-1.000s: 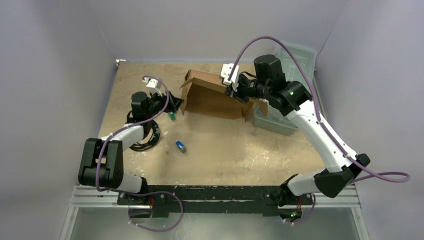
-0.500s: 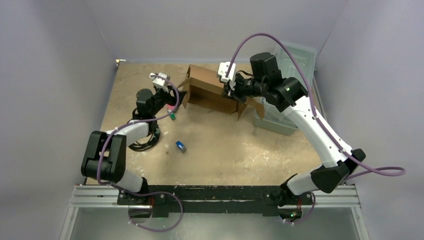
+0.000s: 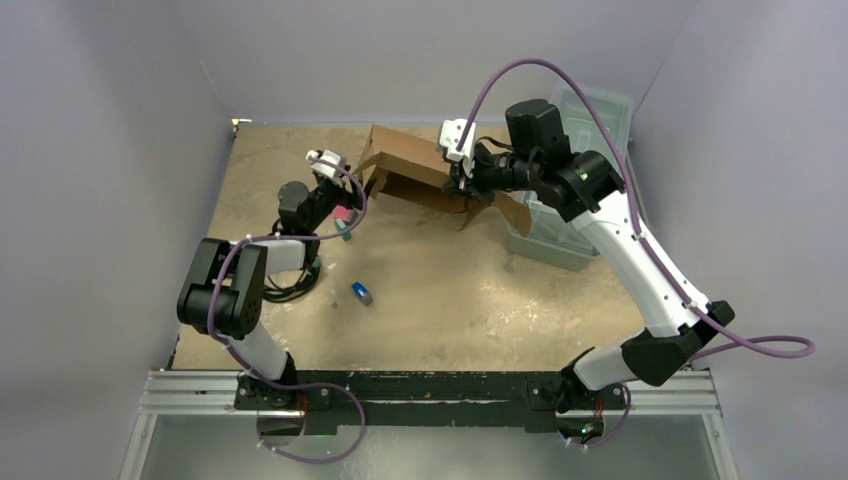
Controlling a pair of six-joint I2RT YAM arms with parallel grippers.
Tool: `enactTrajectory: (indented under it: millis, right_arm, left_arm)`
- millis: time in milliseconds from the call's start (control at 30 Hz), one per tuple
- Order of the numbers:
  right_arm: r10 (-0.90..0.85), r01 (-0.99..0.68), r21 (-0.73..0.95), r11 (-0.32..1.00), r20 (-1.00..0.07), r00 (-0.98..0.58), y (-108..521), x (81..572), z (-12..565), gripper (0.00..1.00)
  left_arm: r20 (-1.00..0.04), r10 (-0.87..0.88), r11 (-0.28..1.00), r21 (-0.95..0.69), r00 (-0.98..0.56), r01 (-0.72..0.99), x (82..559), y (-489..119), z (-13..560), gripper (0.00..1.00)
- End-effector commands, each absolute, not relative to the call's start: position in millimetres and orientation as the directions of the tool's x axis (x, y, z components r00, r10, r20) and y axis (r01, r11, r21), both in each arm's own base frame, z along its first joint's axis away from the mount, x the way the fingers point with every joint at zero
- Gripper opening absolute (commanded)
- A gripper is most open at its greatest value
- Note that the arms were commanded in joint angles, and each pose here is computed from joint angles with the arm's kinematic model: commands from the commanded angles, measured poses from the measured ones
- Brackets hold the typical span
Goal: Fold the paper box
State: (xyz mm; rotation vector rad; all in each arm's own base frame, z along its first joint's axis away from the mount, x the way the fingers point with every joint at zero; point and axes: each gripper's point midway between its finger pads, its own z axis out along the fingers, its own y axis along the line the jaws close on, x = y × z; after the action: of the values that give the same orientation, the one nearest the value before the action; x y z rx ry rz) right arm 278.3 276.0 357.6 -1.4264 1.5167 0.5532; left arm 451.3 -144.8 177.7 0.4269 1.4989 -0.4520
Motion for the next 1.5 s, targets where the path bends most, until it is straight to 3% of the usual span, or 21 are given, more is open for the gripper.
enactTrajectory:
  millis: [0, 333, 733, 1167, 1467]
  right_arm:
    - [-0.452, -0.942, -0.273, 0.193, -0.877, 0.162, 282.0, 268.0, 374.5, 0.00]
    - [-0.442, -0.956, -0.189, 0.223, -0.894, 0.074, 290.8, 274.7, 374.9, 0.00]
    - [-0.375, -0.924, -0.108, 0.367, -0.926, -0.040, 301.6, 310.8, 392.2, 0.00]
    - [-0.343, -0.943, -0.051, 0.330, -0.937, -0.070, 308.6, 312.5, 397.4, 0.00]
    - [-0.342, -0.956, -0.023, 0.292, -0.936, -0.081, 313.9, 307.6, 395.3, 0.00]
  left_arm:
    - [-0.979, -0.076, 0.829, 0.042, 0.187, 0.557, 456.8, -148.9, 213.9, 0.67]
    - [-0.955, -0.119, 0.881, 0.025, 0.272, 0.473, 467.9, -133.7, 238.5, 0.62]
    - [-0.933, -0.066, 0.880, 0.112, 0.353, 0.461, 475.4, -135.3, 235.6, 0.61]
    - [-0.916, -0.041, 0.874, 0.161, 0.400, 0.458, 506.7, -126.6, 231.9, 0.65]
    - [-0.913, -0.068, 0.749, 0.220, 0.402, 0.625, 510.2, -152.5, 224.8, 0.65]
